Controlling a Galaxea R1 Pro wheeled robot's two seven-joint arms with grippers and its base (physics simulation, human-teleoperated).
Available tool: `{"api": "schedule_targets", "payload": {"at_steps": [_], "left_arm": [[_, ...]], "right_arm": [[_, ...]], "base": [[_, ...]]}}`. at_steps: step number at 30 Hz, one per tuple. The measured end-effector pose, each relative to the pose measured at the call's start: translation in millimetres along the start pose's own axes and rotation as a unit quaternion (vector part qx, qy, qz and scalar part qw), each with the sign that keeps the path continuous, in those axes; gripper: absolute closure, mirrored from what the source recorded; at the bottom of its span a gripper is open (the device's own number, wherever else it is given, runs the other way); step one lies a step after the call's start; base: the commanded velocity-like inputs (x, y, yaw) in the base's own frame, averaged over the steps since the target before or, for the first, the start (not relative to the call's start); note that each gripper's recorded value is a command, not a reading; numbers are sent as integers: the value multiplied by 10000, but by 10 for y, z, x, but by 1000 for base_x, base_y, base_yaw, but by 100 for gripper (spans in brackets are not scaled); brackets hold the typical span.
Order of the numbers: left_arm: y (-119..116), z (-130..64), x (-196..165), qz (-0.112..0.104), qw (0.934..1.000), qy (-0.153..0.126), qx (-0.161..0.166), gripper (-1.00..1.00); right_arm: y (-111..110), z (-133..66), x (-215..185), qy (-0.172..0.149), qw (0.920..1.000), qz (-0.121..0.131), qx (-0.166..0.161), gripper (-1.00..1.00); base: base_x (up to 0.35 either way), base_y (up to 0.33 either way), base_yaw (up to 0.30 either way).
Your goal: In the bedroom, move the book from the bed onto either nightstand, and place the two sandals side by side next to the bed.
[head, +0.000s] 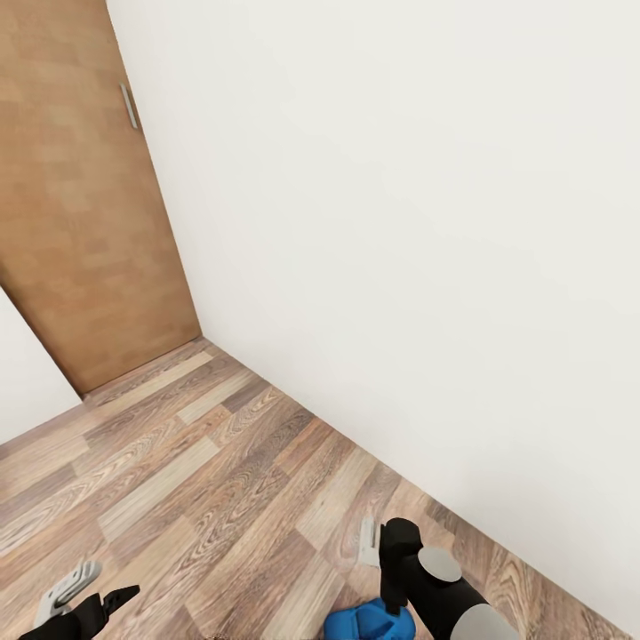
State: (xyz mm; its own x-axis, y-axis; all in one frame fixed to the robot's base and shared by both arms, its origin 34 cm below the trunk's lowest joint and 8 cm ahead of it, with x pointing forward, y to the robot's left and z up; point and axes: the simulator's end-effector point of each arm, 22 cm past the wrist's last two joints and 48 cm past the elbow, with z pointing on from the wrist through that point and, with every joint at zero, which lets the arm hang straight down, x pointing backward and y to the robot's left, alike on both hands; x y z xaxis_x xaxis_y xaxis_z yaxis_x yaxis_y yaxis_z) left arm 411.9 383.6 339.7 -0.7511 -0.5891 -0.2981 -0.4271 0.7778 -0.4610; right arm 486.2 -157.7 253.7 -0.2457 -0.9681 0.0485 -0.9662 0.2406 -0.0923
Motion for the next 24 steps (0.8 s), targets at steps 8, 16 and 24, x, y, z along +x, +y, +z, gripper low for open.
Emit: {"api": "schedule_targets", "payload": {"at_steps": [8,16,24], "left_arm": [[78,66,72,-31,9999,124,-99,-100],[151,129,143,-61,9995,243,-192,-100],[164,160,177,-64,9991,349,-252,-100]], "right_arm": [[103,131,7,33,9998,-13,-178,-100],[200,257,15,73,9994,-44,-330,-100],[295,381,19,100,9988,-67,-467,-100]], "base": [[0,0,0],[0,0,0],[0,0,0]]}}
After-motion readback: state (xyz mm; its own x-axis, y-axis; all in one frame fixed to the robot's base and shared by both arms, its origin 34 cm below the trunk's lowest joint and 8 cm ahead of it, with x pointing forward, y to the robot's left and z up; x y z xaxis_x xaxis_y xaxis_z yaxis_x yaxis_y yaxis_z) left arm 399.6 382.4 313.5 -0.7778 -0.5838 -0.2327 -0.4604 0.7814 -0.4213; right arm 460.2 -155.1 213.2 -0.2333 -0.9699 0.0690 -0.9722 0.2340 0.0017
